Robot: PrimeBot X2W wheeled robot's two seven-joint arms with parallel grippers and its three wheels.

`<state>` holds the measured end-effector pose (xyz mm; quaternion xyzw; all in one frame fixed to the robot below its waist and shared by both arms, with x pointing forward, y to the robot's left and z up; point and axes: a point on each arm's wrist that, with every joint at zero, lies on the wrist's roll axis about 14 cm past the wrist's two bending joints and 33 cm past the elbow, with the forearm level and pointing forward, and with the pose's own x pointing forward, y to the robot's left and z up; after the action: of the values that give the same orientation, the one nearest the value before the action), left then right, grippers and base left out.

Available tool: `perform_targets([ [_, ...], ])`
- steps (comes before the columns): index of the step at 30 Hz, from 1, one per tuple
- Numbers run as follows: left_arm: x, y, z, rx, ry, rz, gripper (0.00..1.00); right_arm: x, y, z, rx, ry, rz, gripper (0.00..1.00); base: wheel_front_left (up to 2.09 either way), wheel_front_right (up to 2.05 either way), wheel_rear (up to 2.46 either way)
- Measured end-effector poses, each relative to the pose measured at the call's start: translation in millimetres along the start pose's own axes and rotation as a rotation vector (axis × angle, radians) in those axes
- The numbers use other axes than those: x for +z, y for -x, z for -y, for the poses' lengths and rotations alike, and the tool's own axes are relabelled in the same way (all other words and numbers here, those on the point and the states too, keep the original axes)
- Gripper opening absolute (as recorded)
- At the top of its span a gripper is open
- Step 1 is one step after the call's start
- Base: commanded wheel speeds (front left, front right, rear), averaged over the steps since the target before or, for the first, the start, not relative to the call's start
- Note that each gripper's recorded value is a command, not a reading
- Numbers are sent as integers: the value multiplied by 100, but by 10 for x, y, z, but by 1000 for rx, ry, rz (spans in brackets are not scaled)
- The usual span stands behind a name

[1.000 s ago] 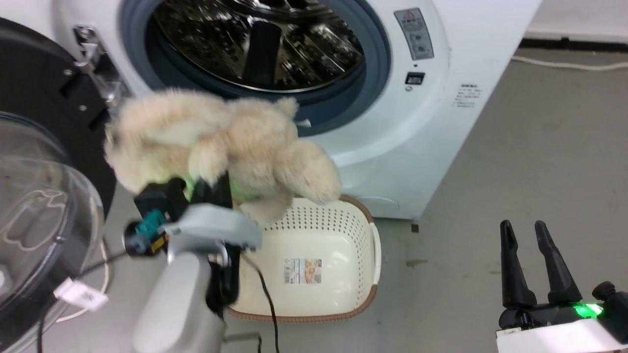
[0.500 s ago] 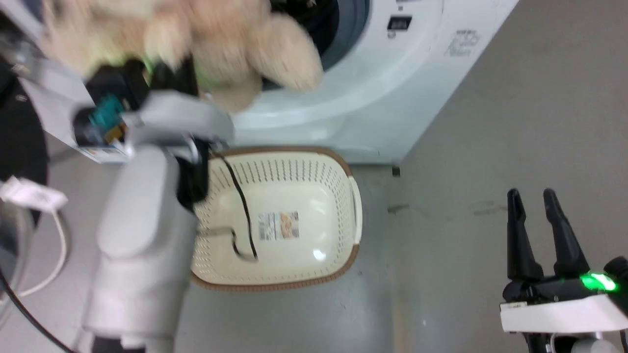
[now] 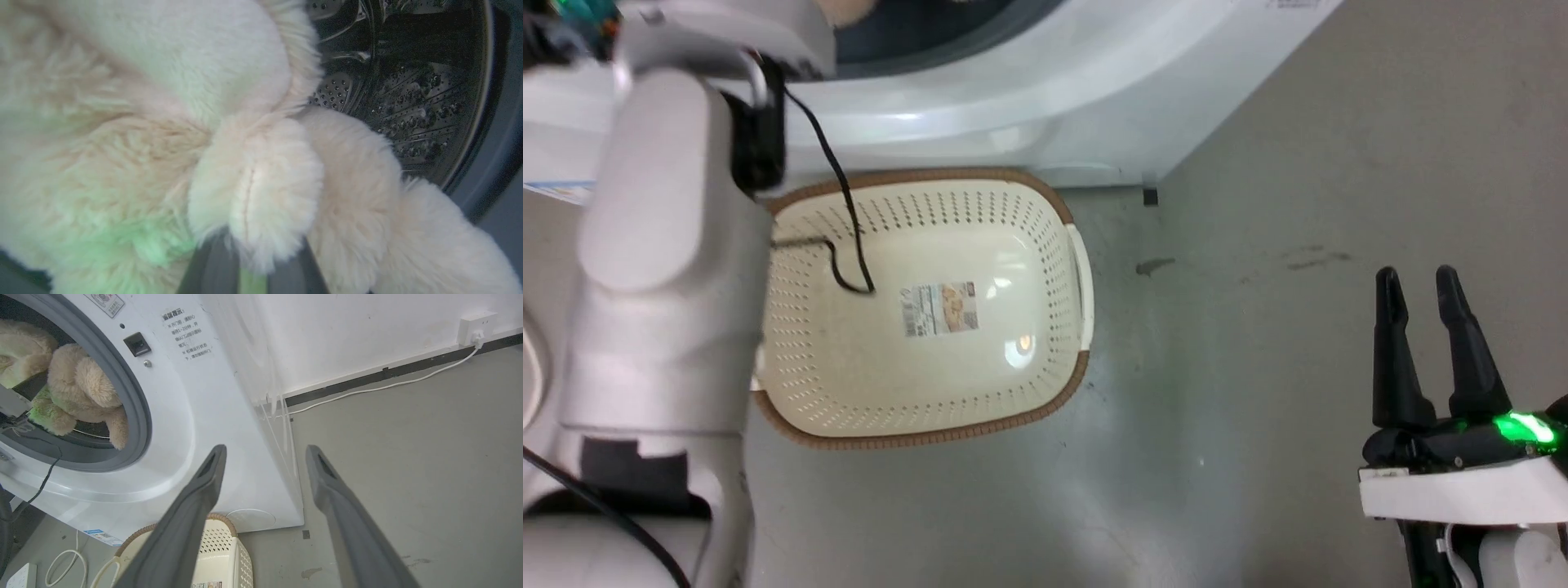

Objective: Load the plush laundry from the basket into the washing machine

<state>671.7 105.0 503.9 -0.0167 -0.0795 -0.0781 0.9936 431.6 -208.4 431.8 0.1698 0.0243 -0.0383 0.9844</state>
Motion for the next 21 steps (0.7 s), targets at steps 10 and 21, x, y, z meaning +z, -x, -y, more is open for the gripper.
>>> perform_targets([
  [10, -46, -513, -58, -17, -72, 55, 0, -226, -43, 209, -58, 5, -54, 100, 0, 0, 0],
  [21, -346, -1013, -135, -50, -200, 47, 0, -476, -131, 447, -119, 6, -99, 100, 0, 0, 0],
])
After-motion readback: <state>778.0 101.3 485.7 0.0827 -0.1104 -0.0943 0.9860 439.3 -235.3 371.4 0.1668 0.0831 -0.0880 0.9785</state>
